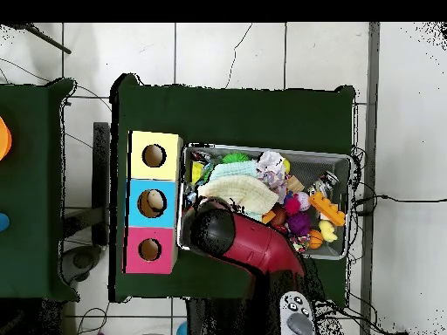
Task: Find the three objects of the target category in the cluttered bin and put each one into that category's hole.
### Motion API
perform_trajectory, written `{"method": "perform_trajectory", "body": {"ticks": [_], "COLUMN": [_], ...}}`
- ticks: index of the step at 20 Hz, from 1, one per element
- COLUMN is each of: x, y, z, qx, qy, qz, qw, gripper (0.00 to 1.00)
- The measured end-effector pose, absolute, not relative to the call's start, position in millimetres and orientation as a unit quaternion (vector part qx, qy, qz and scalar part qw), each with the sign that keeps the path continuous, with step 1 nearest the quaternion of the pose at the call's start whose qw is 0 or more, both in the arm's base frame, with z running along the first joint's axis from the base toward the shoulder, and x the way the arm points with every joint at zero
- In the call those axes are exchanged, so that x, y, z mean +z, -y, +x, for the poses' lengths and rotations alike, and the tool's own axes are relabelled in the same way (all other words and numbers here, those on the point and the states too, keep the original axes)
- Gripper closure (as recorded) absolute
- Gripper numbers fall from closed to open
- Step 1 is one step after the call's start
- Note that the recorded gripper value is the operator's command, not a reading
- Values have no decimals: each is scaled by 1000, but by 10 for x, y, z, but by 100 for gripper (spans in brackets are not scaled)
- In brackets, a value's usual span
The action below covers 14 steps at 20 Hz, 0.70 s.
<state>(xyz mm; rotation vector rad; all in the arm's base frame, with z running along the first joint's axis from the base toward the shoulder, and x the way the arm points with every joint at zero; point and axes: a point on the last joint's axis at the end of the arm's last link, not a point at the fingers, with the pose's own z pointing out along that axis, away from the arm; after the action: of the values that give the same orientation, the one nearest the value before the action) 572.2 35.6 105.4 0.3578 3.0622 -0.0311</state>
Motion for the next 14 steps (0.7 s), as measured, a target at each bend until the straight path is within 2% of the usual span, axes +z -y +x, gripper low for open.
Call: {"method": "perform_trajectory", "body": {"ticks": [5, 14], "x": [1312, 1559], "y": [-350, -322], "z": [5727, 5806], "qx": [-4, -5], "qy": [-993, -992], "qz": [118, 119], "qw": [20, 43], "gripper": [100, 100]}}
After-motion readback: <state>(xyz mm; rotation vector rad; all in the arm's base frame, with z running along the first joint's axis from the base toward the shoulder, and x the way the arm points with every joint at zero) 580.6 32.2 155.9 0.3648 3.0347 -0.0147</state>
